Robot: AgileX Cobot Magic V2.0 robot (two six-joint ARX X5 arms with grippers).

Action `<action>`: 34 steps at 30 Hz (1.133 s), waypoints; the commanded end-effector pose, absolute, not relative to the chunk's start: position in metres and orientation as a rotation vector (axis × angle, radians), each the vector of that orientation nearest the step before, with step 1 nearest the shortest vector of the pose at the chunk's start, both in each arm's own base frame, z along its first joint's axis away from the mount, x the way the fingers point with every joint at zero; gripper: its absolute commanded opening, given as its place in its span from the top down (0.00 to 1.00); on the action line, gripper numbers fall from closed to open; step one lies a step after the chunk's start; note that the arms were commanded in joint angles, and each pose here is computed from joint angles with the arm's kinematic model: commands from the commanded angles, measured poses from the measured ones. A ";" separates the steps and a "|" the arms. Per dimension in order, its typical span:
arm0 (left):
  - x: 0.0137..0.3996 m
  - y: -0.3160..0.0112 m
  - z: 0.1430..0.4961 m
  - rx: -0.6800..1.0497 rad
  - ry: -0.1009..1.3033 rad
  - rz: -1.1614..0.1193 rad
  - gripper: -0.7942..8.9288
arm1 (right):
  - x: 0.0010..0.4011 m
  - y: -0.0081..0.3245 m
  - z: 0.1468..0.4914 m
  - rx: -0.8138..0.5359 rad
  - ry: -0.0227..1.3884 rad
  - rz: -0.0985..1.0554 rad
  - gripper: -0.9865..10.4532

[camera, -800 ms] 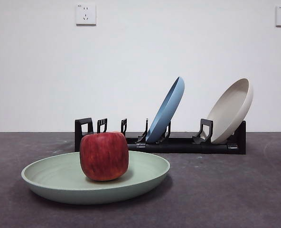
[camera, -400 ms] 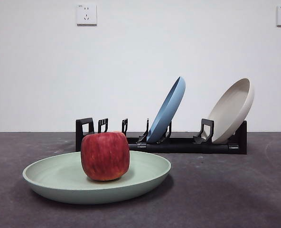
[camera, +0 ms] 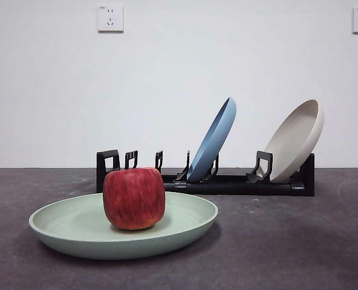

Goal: Take the green plate from the plate rack,put the plate on the table,take the apple from the table,put the apple in the plate

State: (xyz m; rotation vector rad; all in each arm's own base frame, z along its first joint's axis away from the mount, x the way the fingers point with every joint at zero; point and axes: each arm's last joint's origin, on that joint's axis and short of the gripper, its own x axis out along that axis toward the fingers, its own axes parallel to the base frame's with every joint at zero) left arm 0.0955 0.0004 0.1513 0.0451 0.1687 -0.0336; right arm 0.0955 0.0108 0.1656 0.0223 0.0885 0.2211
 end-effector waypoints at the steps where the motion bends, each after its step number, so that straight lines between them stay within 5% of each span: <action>1: 0.096 0.001 0.147 0.038 0.177 -0.036 0.92 | 0.096 0.011 0.156 0.021 0.109 0.215 0.91; 34: 0.096 0.001 0.147 0.038 0.177 -0.036 0.92 | 0.095 0.011 0.149 0.050 0.171 0.213 0.91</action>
